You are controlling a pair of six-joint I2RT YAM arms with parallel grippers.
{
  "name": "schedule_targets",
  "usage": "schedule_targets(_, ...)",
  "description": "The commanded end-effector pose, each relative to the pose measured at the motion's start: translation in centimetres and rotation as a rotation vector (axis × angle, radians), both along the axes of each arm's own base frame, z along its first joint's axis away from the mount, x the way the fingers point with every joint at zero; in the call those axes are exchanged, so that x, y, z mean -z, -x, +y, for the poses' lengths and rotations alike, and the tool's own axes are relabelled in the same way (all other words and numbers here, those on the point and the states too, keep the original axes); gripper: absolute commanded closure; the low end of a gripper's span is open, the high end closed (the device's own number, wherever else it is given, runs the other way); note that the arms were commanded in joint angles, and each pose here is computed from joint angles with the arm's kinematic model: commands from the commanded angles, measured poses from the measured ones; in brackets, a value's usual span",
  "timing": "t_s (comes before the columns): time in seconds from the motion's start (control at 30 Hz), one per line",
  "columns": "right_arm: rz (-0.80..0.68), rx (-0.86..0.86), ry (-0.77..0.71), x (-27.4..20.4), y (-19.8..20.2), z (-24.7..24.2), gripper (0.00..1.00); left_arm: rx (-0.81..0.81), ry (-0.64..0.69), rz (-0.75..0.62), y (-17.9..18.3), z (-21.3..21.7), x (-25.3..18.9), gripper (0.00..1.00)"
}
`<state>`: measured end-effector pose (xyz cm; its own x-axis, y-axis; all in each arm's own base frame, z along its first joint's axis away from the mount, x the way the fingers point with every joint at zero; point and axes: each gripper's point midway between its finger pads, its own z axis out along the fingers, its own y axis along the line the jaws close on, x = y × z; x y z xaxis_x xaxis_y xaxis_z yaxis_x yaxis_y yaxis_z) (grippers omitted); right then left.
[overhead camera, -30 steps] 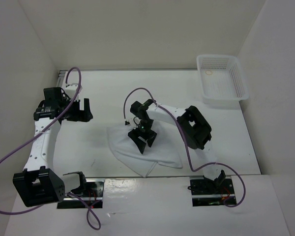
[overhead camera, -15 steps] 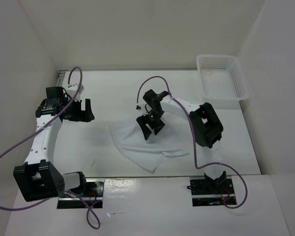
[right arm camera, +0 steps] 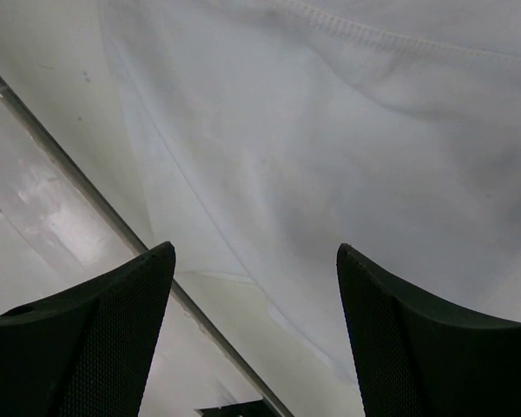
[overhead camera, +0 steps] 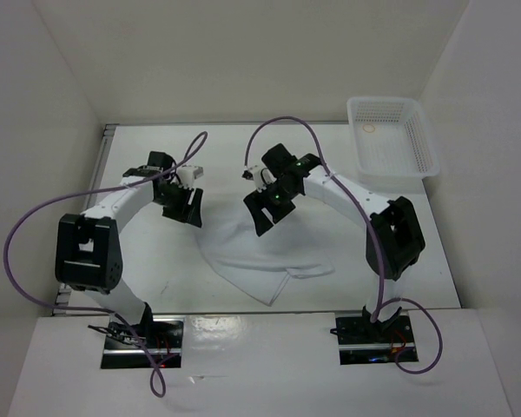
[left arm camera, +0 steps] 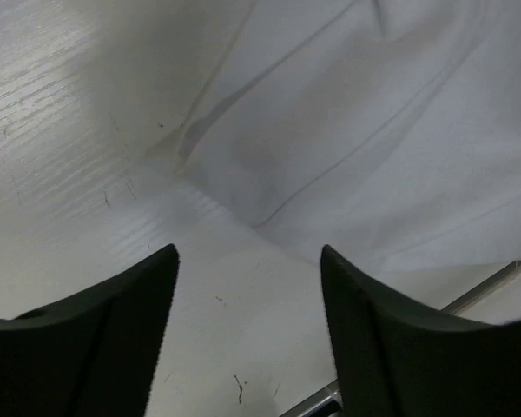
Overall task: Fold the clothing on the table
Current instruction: Flatten the skirt out
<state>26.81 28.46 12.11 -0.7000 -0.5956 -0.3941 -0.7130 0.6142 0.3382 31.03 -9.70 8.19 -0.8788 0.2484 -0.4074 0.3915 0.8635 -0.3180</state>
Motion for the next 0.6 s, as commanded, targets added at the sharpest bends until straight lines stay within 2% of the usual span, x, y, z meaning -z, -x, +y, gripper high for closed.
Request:
schedule_targets(0.0,-0.047,0.014,-0.038,-0.9,-1.4,-0.5,0.2,-0.009,-0.005,0.012,-1.5,0.0,1.1,0.32)
schedule_targets(0.07,-0.042,0.025,-0.046,-1.0,-1.7,-0.8,0.2,-0.041,-0.011,0.039,-1.9,0.3,2.0,0.39)
schedule_targets(0.1,-0.057,0.04,-0.056,-1.4,-2.3,-1.2,0.2,-0.051,-0.009,0.045,-2.1,0.3,2.0,0.47)
schedule_targets(0.23,-0.066,0.061,-0.061,-1.7,-2.8,-1.8,0.2,-0.043,0.005,0.13,-1.5,-0.1,4.5,0.57)
schedule_targets(0.4,-0.071,0.079,-0.073,-2.2,-3.3,-2.4,0.2,-0.084,-0.025,0.152,-1.7,0.4,5.1,0.57)
schedule_targets(0.57,-0.079,0.075,-0.085,-2.6,-3.4,-2.6,0.2,-0.12,-0.056,0.11,-2.8,1.0,5.0,0.55)
